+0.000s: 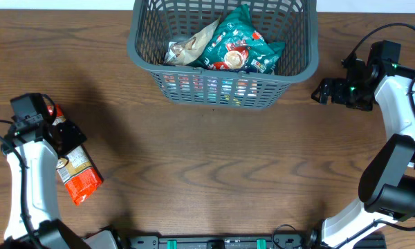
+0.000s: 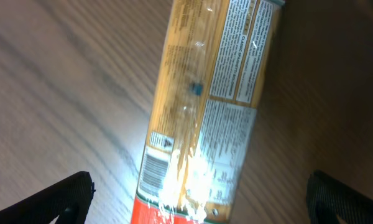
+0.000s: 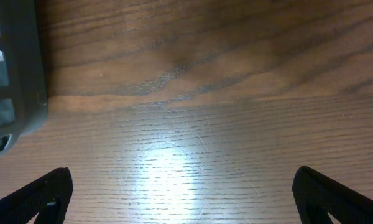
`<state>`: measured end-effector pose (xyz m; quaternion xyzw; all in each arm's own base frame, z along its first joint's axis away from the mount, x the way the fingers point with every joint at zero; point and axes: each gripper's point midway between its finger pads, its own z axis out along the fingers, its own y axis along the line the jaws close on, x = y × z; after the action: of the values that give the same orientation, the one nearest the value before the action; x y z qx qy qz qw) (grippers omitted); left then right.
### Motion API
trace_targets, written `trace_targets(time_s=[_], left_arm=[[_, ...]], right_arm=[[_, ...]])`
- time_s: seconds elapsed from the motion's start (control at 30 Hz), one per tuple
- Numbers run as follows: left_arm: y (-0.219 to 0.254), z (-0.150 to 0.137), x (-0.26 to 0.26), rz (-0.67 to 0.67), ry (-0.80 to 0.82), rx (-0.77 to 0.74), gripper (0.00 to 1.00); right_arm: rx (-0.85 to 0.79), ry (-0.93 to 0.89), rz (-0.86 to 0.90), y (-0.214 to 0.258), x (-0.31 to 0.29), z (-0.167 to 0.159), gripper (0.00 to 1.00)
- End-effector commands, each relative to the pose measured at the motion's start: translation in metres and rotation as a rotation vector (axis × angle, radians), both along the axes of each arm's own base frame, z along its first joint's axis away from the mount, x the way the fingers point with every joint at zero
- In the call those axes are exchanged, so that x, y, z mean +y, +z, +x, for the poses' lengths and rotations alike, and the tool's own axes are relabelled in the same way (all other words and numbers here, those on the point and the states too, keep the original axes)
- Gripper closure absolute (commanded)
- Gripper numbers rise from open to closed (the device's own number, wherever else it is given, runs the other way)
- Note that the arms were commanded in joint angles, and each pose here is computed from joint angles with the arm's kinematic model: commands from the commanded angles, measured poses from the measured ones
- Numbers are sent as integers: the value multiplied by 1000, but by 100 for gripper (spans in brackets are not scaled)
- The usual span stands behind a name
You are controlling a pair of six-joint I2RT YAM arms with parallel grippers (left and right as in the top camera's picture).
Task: Pack container
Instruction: 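Move left gripper down onto the red-and-beige biscuit pack, then close left gripper on the biscuit pack and lift it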
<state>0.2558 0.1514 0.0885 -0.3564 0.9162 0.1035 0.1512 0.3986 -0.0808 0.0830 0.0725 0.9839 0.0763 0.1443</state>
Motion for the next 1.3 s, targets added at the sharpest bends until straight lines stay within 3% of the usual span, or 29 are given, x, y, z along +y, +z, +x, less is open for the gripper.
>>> trace_targets(time_s=[0.0,0.57,0.6,0.77,0.83,0.87,1.1,1.27], left_arm=[[-19,1,2,-28,-103,61,1],[-105,14,9,-146,-140,168,1],[-108,13,8,-151,-139,177,5],[-110,13,8,-154,-139,181,61],[-110,12,8,-155,-138,182,77],[-110,12,8,-156,-139,183,92],[-90,26,-6,-229,-167,103,95],[-8,57,-9,-211,-212,-62,94]], right_arm=[[-11,23,1,3,4,2,1],[8,23,7,2,5,-3,1],[9,23,7,2,5,-3,1],[11,23,7,2,5,-4,1],[13,23,8,2,6,-4,1],[14,23,8,2,6,-4,1],[16,31,6,2,6,-5,1],[17,30,7,1,6,-5,1]])
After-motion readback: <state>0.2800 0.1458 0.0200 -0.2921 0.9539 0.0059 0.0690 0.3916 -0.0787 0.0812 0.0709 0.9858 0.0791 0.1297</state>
